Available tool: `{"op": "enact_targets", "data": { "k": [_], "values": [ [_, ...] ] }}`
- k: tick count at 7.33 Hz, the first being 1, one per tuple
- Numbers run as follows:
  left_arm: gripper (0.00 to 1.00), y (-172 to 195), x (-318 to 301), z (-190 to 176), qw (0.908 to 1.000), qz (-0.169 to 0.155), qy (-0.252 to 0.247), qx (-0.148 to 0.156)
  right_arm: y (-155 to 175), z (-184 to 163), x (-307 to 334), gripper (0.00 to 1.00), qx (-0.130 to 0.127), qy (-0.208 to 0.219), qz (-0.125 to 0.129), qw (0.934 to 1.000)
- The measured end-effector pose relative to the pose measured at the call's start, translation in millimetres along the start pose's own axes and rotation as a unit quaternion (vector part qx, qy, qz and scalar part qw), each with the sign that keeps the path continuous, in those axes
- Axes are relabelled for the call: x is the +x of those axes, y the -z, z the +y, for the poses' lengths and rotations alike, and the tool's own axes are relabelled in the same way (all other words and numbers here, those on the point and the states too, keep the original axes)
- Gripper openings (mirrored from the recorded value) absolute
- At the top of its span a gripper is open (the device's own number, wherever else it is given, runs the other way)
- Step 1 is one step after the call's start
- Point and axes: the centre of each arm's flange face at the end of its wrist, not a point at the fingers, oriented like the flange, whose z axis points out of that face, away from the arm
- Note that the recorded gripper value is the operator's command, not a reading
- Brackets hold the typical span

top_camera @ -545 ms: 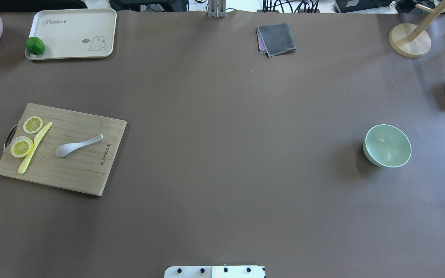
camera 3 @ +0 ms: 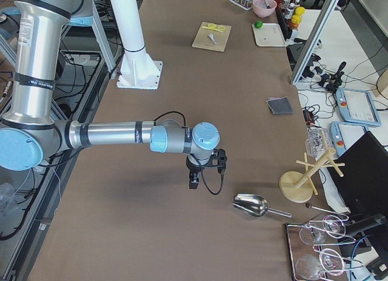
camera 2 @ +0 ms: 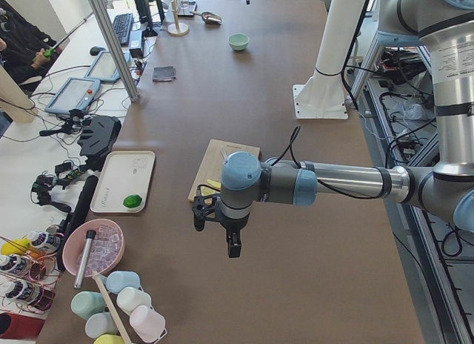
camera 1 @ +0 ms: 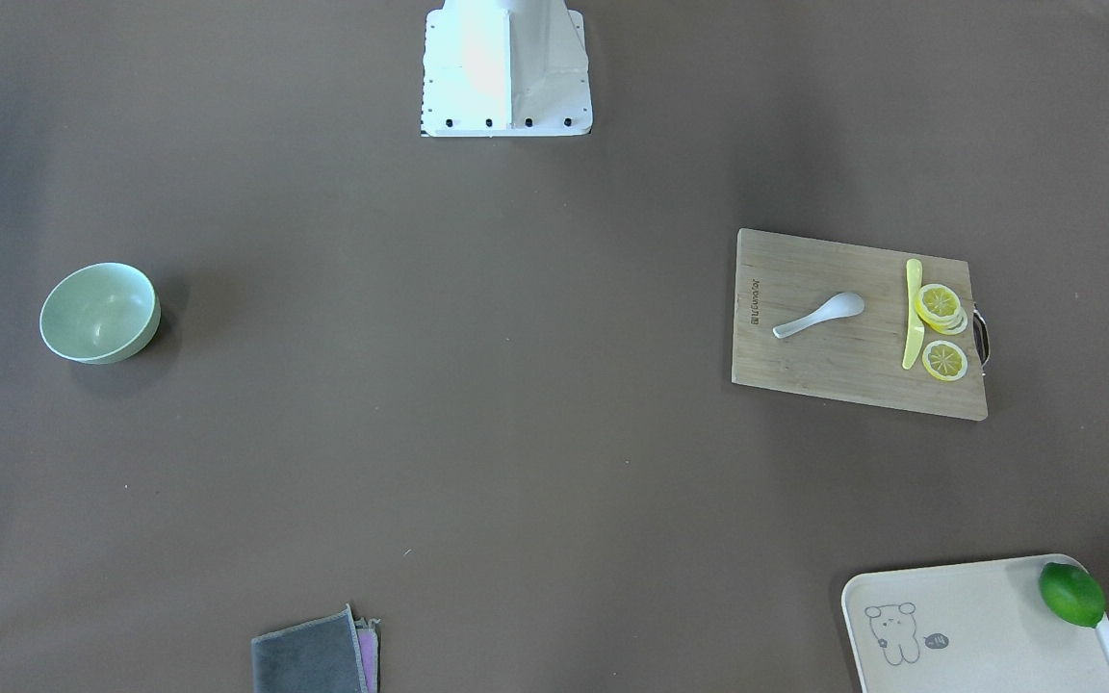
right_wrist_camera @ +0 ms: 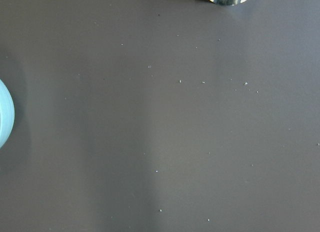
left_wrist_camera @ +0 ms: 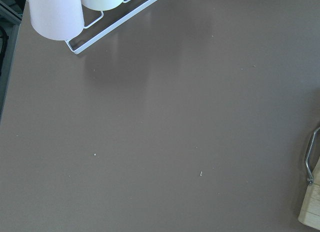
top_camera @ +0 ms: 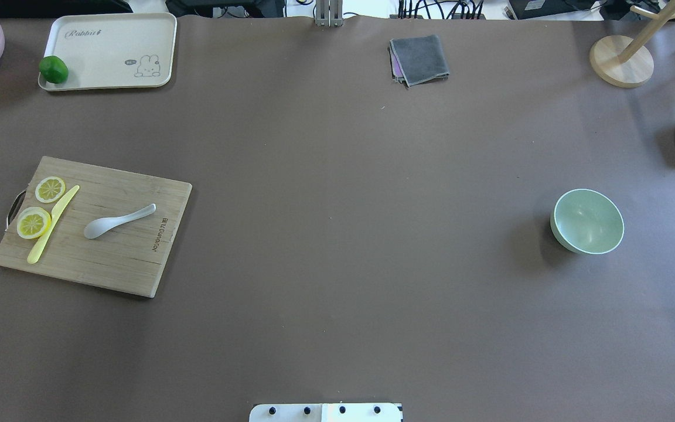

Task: Place spoon in bowl

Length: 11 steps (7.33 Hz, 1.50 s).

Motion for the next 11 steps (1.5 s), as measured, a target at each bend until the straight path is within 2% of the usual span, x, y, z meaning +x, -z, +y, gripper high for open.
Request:
{"op": "enact_targets", "data": {
  "k": [5, 8, 11],
  "values": [
    [0.98, -16, -14, 1, 0.9999, 0.003, 0.009, -0.012, -9, 0, 10, 1.0, -0.008, -0.008, 0.0, 0.9999],
    [0.98, -28, -23, -2, 1.0, 0.006, -0.002, 0.003, -11, 1, 12, 1.0, -0.009, -0.009, 0.0, 0.9999],
    [0.98, -27, -24, 17, 0.9991, 0.041, 0.003, -0.001, -9, -2, 10, 1.0, -0.006, -0.005, 0.003, 1.0]
  ]
}}
